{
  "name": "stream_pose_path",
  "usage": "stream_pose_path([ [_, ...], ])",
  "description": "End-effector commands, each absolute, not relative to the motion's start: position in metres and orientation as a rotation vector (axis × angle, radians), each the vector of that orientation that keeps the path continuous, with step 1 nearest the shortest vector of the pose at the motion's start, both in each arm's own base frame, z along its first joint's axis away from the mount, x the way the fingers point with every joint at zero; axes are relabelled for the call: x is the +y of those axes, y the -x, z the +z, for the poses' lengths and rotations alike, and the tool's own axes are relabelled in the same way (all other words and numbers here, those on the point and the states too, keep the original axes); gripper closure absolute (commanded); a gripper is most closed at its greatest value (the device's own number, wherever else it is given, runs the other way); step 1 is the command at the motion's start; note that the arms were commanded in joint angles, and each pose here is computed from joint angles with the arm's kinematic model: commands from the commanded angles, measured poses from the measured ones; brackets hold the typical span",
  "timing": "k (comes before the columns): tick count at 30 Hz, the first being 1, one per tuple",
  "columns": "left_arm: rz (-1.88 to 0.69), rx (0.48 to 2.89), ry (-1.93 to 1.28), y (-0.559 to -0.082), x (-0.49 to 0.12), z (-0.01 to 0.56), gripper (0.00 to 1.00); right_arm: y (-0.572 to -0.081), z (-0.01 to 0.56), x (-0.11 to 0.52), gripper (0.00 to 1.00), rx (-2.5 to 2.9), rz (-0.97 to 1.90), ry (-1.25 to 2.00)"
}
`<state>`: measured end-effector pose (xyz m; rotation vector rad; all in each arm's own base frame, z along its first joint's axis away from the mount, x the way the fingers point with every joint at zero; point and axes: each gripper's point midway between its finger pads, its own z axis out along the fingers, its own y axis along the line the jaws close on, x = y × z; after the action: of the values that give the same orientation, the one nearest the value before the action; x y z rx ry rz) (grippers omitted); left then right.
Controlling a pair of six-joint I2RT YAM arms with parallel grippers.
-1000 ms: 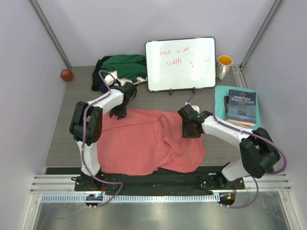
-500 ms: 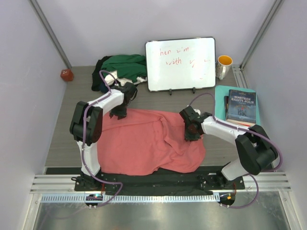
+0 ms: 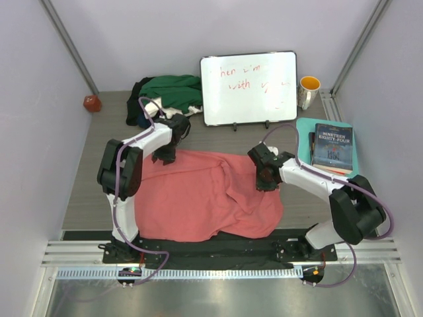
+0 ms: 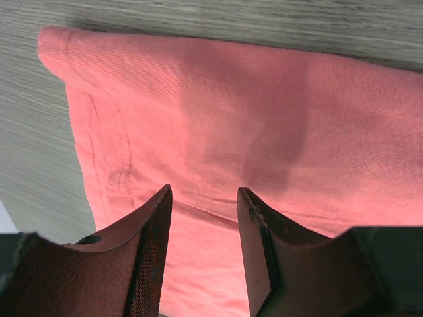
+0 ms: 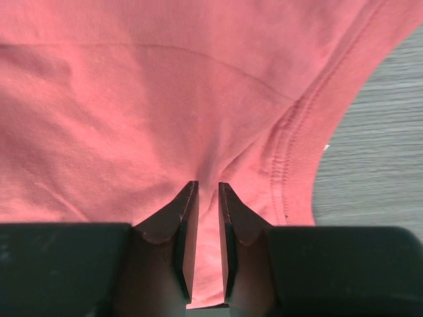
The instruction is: Fold and stack the t-shirts
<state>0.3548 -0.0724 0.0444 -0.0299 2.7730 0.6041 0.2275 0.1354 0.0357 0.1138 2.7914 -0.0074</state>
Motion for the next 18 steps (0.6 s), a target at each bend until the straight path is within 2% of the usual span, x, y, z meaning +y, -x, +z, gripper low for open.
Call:
stream_pose_path([
  [1, 0.615, 2.781, -0.008, -0.357, -0.078, 0.045, 0.55, -0.24, 0.059, 0.126, 0.76, 2.72, -0.073, -0.147],
  [6, 0.631, 2.794, -0.028, -0.354, -0.079, 0.041, 0.55, -0.239, 0.056, 0.123, 0.76, 2.735, -0.103, -0.144],
  [13, 0.623, 2.795, -0.032, -0.354, -0.08, 0.041, 0.55, -0.236, 0.052, 0.13, 0.64, 2.764, -0.042, -0.137],
  [18, 0.622, 2.797, -0.033, -0.353, -0.08, 0.041, 0.55, -0.232, 0.043, 0.137, 0.63, 2.796, 0.005, -0.134],
])
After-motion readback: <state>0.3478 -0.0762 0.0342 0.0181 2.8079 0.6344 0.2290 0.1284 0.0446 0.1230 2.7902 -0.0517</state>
